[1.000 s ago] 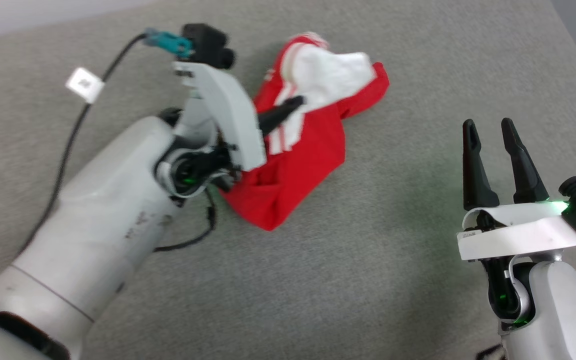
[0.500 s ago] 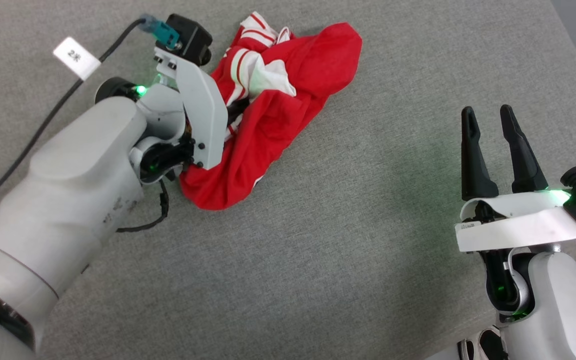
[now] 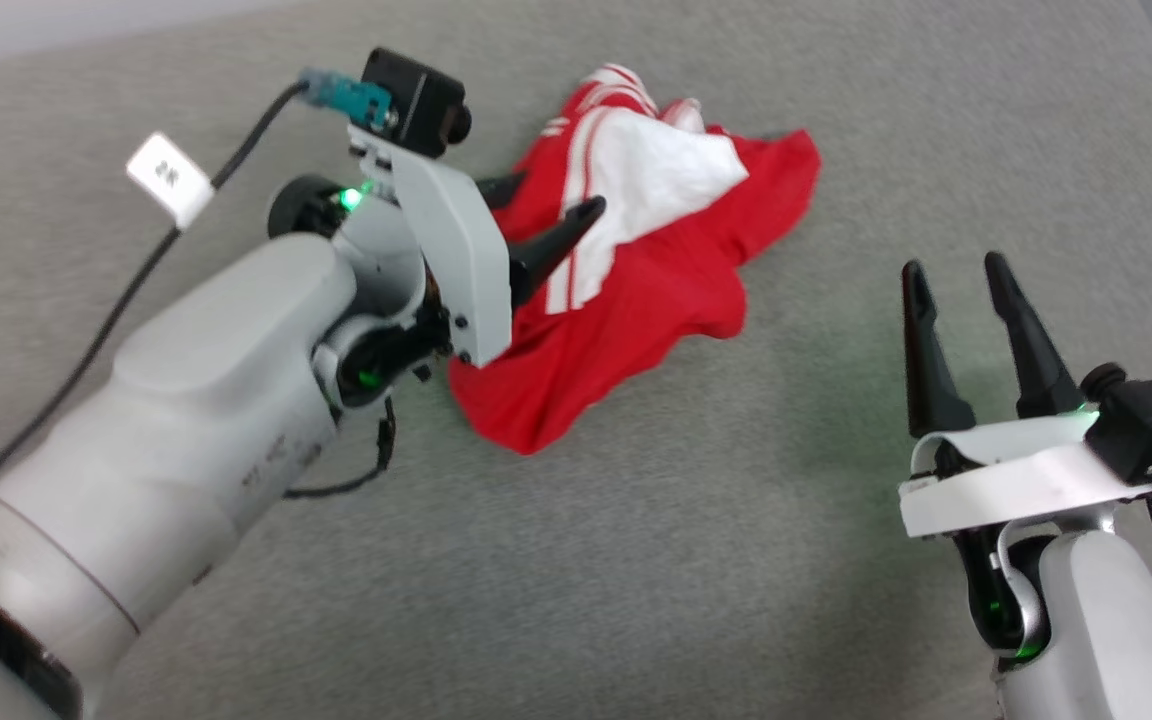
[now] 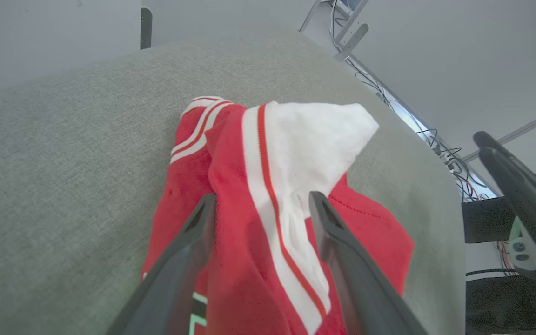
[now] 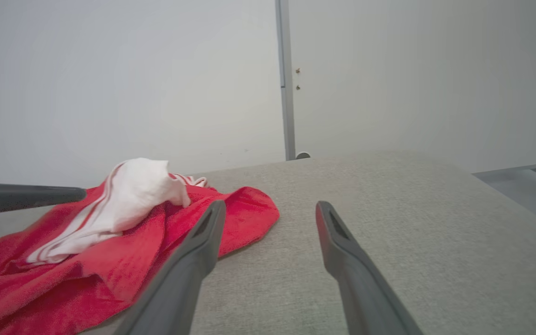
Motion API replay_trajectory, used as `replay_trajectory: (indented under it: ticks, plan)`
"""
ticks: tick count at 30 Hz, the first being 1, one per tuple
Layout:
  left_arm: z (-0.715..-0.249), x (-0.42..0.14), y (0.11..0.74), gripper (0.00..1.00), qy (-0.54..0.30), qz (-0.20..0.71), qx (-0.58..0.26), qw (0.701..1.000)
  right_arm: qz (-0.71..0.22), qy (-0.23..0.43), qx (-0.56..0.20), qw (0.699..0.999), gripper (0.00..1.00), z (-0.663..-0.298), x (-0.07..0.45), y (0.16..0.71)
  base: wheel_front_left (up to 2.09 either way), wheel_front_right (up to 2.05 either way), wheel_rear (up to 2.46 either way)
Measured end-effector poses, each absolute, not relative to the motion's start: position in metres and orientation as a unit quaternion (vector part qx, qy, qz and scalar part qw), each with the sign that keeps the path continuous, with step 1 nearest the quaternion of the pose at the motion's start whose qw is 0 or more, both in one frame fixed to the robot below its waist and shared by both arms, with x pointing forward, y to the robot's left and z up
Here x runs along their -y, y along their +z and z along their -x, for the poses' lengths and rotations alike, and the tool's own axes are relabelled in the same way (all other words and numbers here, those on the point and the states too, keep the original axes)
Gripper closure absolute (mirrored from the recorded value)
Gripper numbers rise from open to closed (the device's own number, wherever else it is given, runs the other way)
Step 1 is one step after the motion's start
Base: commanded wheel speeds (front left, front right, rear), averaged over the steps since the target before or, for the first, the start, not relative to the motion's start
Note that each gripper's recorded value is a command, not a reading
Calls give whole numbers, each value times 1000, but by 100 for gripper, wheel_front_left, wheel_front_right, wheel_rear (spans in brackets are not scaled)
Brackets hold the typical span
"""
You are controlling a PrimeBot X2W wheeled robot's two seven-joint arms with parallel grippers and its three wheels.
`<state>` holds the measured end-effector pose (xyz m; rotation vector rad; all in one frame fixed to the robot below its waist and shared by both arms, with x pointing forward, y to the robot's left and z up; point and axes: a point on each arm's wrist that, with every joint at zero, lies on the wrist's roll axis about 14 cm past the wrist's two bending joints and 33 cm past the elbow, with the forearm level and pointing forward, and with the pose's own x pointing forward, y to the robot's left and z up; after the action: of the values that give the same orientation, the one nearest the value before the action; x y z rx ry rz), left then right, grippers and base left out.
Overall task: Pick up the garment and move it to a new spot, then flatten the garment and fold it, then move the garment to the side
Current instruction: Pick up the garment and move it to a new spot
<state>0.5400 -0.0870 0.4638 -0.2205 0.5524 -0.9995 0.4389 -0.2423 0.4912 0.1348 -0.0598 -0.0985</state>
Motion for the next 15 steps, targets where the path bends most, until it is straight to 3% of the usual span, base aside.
replay_trajectory:
  ticks: [5,15]
  plan:
    - [-524,58,481,0,-450,134,-228,853,-60,-14,25,998,0,-442,219,490,0,0,0]
    - [-473,-39,464,0,-318,216,-201,901,-53,35,6,998,0,-432,194,482,0,0,0]
